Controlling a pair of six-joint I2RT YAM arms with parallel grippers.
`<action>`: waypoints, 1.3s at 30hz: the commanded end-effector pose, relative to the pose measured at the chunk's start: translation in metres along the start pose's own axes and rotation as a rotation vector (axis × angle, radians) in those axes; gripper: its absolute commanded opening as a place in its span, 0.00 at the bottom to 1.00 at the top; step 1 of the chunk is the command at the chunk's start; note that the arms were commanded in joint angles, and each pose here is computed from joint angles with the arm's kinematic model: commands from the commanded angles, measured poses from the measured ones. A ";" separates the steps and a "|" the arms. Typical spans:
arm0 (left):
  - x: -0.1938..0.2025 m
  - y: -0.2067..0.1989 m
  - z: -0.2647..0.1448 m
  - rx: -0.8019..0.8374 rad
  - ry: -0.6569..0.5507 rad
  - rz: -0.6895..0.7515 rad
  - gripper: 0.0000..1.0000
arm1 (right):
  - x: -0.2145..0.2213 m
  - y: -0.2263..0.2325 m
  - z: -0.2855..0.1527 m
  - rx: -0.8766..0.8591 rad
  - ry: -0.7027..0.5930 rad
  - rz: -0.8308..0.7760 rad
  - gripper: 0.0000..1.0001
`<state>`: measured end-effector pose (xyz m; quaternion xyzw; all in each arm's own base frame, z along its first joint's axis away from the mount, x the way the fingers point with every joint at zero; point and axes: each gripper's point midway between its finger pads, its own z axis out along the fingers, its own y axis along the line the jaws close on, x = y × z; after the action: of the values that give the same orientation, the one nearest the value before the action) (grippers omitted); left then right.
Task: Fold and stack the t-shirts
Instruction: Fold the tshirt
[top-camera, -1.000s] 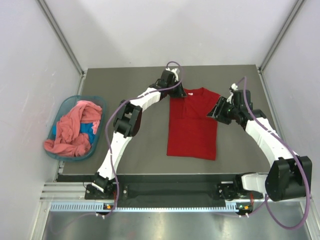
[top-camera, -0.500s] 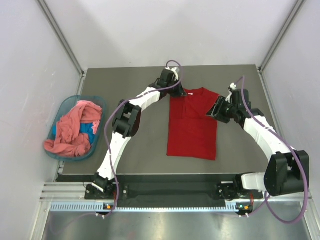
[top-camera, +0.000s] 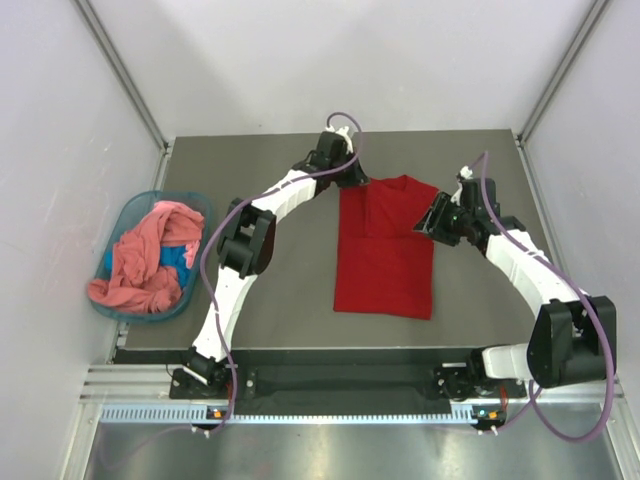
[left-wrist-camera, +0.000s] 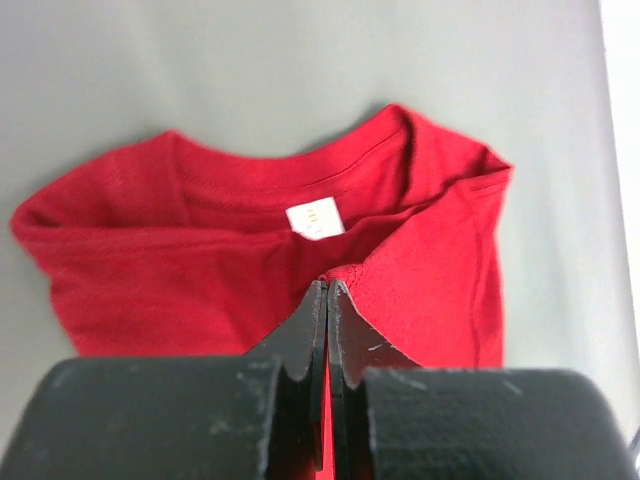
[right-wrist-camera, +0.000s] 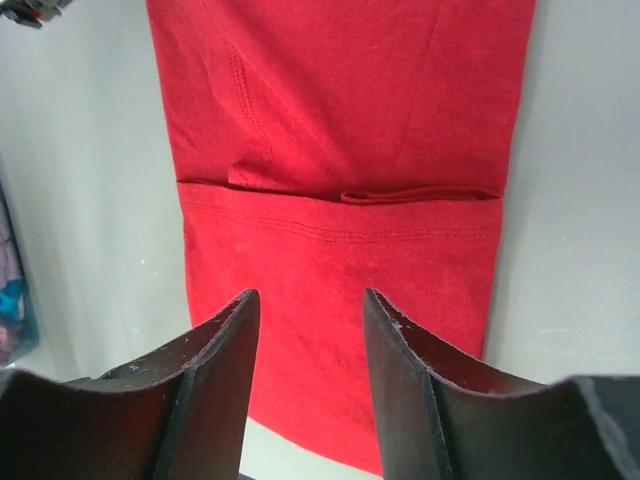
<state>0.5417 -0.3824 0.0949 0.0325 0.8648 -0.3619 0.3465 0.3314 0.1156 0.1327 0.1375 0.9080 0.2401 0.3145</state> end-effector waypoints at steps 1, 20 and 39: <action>-0.027 -0.002 -0.017 -0.014 -0.067 0.021 0.00 | -0.012 0.004 0.003 0.000 -0.052 -0.015 0.46; -0.003 0.030 -0.013 -0.073 -0.026 -0.025 0.00 | -0.112 -0.059 0.057 0.384 -0.258 0.038 0.36; 0.007 0.033 -0.003 -0.043 -0.007 -0.037 0.00 | -0.173 -0.082 0.160 0.396 -0.242 0.085 0.17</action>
<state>0.5323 -0.3575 0.0468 0.0062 0.8904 -0.3326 0.3108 0.5332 0.0394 0.0580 0.2561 0.8995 0.0513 0.3504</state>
